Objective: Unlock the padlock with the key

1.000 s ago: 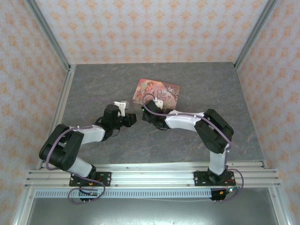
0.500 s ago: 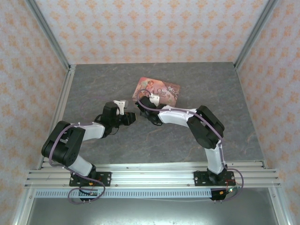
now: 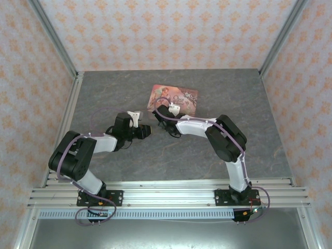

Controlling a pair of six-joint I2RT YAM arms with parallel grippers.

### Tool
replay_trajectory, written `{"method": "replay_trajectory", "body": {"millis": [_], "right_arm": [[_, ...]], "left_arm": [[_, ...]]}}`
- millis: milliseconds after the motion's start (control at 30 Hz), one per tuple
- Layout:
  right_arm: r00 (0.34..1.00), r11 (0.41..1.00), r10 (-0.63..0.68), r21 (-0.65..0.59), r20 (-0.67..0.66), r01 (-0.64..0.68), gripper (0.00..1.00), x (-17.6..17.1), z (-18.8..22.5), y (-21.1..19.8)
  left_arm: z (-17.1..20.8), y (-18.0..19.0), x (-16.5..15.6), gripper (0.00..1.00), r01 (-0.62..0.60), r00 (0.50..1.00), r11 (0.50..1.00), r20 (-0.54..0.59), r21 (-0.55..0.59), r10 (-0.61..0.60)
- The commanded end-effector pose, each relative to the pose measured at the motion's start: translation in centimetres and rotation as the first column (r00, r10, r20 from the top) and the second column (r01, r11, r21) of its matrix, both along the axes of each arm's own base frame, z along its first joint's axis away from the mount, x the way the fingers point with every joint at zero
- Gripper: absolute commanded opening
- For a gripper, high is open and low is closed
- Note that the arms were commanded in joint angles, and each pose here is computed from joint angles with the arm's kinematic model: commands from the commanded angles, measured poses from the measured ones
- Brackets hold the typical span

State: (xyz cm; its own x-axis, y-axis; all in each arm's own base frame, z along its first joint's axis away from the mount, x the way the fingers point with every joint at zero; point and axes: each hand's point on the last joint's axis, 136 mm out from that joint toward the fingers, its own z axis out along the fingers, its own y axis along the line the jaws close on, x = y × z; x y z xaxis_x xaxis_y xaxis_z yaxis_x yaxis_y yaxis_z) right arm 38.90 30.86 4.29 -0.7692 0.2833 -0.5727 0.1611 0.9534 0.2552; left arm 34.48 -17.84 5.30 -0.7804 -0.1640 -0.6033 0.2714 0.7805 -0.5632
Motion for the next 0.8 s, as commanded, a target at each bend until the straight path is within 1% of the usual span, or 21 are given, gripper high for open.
{"method": "replay_trajectory", "body": {"millis": [0,133,233,367,500,667,767], "right_arm": [[0.999,1.0,-0.022,0.018,0.031,0.021,0.47,0.8,0.0,-0.3],[1.0,1.0,-0.011,0.012,0.024,0.011,0.45,1.1,-0.3,-0.3],[1.0,1.0,-0.003,-0.003,0.023,0.003,0.39,1.2,-0.6,-0.4],[1.0,1.0,0.013,-0.025,0.027,-0.012,0.29,1.3,-0.8,-0.5],[0.999,0.999,0.028,-0.041,0.024,-0.027,0.22,1.2,-1.0,-0.6],[0.998,0.998,0.056,-0.022,0.036,-0.055,0.15,1.1,-0.2,-0.3],[0.995,0.996,0.086,-0.005,0.042,-0.086,0.11,0.8,0.7,0.0]], "left_arm": [[0.4,-0.1,0.5,0.29,0.025,1.0,1.0,0.019,0.006,-0.025],[0.3,0.0,0.4,0.29,0.028,0.999,1.0,0.017,0.009,-0.028],[0.2,0.0,0.3,0.29,0.031,0.999,0.999,0.015,0.013,-0.031],[0.0,0.1,0.0,0.29,0.034,0.999,0.999,0.01,0.018,-0.034],[-0.1,0.1,-0.1,0.29,0.036,0.999,0.999,0.009,0.019,-0.036],[-0.1,0.0,-0.5,0.29,0.052,0.999,0.999,0.013,0.015,-0.052],[0.3,-0.1,-0.7,0.29,0.065,0.997,0.998,0.035,0.008,-0.065]]}}
